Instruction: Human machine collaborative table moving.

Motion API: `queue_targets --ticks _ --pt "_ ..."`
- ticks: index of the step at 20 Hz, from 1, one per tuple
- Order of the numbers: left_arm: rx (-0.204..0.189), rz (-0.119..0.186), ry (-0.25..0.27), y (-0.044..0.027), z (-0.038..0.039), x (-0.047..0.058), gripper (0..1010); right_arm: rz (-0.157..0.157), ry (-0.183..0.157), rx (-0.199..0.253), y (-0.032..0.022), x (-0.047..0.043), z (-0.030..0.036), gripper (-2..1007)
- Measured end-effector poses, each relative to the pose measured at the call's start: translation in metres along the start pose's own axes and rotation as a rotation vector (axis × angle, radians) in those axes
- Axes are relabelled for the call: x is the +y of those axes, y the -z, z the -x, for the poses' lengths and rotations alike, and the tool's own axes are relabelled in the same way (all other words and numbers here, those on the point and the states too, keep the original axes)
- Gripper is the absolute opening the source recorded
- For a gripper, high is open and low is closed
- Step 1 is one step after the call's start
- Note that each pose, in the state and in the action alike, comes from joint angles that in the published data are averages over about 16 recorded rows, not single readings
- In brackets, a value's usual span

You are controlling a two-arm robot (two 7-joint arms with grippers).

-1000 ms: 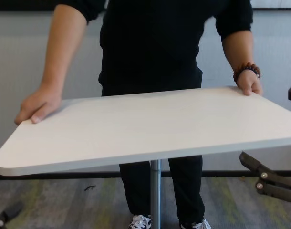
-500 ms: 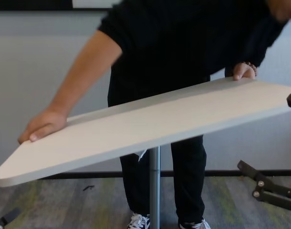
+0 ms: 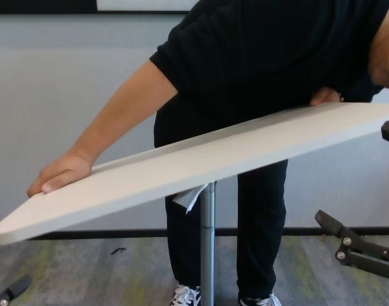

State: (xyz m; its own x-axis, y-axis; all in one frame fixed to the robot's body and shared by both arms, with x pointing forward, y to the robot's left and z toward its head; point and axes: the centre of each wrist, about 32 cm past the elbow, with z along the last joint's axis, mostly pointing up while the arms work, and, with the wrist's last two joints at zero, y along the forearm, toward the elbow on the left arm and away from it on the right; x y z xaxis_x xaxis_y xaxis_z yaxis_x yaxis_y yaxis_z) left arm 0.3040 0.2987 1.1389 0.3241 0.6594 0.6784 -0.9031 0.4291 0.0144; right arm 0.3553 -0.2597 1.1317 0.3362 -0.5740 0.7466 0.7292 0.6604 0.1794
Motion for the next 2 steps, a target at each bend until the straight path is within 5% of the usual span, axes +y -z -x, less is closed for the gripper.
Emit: queue_targets --ticks 2 --pt "0.006 0.002 0.001 0.0001 -0.0001 0.0000 1002 -0.002 -0.001 0.003 0.0003 0.0001 -0.0002 1003"
